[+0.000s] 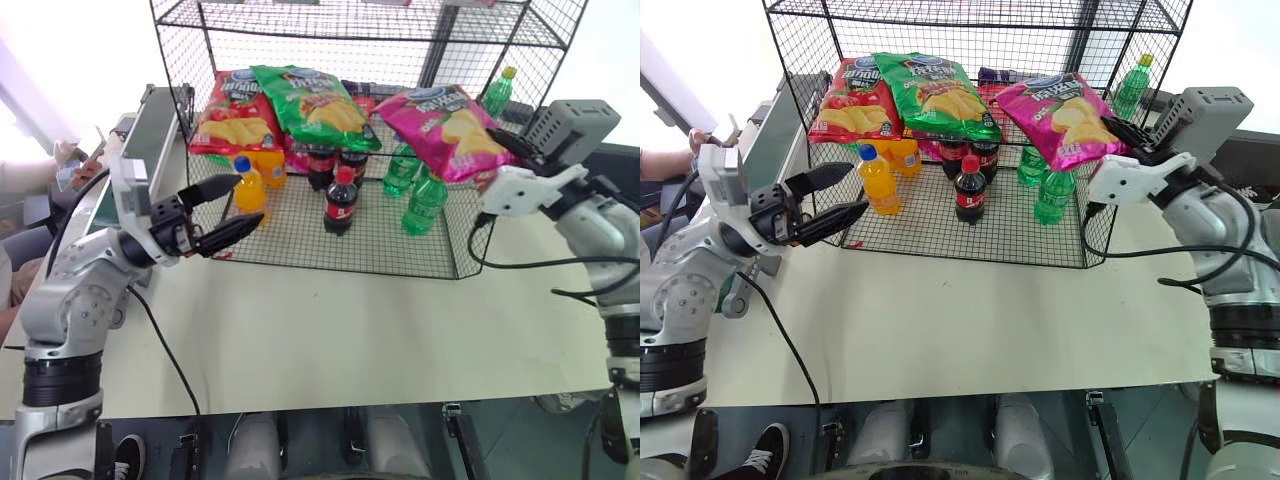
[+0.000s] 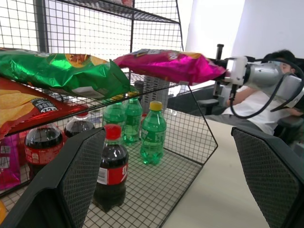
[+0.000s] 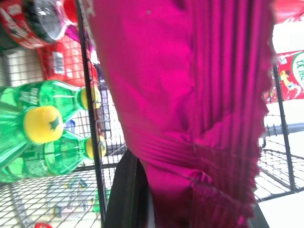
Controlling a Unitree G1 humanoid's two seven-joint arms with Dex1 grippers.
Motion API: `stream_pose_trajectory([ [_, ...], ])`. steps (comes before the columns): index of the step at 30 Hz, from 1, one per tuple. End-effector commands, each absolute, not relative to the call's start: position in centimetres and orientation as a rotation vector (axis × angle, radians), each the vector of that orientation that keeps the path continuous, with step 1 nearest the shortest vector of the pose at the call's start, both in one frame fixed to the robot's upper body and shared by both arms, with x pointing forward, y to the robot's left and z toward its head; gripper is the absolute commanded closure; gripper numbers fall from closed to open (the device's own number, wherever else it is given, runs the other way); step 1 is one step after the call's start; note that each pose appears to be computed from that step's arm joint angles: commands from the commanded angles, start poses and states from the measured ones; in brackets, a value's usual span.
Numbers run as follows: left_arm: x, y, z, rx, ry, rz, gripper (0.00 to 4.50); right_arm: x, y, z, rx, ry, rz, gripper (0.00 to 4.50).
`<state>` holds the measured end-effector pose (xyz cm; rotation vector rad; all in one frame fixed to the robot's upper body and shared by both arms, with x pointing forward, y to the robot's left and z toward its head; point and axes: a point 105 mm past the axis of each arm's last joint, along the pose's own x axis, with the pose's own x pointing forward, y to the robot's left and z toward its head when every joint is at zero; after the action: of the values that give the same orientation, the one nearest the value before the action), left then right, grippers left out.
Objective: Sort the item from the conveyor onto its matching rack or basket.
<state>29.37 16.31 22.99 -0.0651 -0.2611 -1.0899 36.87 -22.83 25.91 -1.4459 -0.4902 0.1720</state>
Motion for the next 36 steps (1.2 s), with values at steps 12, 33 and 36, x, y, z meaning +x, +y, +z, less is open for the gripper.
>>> stream_pose_trajectory([
  [12, 28.3, 16.2, 22.5, -0.015, -0.301, -1.07, 0.0, 40.0, -23.2, 28.3, -1.319, -0.414, 0.029, 2.49],
  [33, 28.5, 16.3, 21.3, -0.033, -0.292, -1.036, 0.0, 39.0, -20.6, 30.0, -1.139, -0.434, 0.385, 0.09],
  [36, 28.5, 16.4, 21.3, -0.027, -0.289, -1.031, 0.0, 38.8, -20.4, 29.5, -1.138, -0.436, 0.425, 0.09],
])
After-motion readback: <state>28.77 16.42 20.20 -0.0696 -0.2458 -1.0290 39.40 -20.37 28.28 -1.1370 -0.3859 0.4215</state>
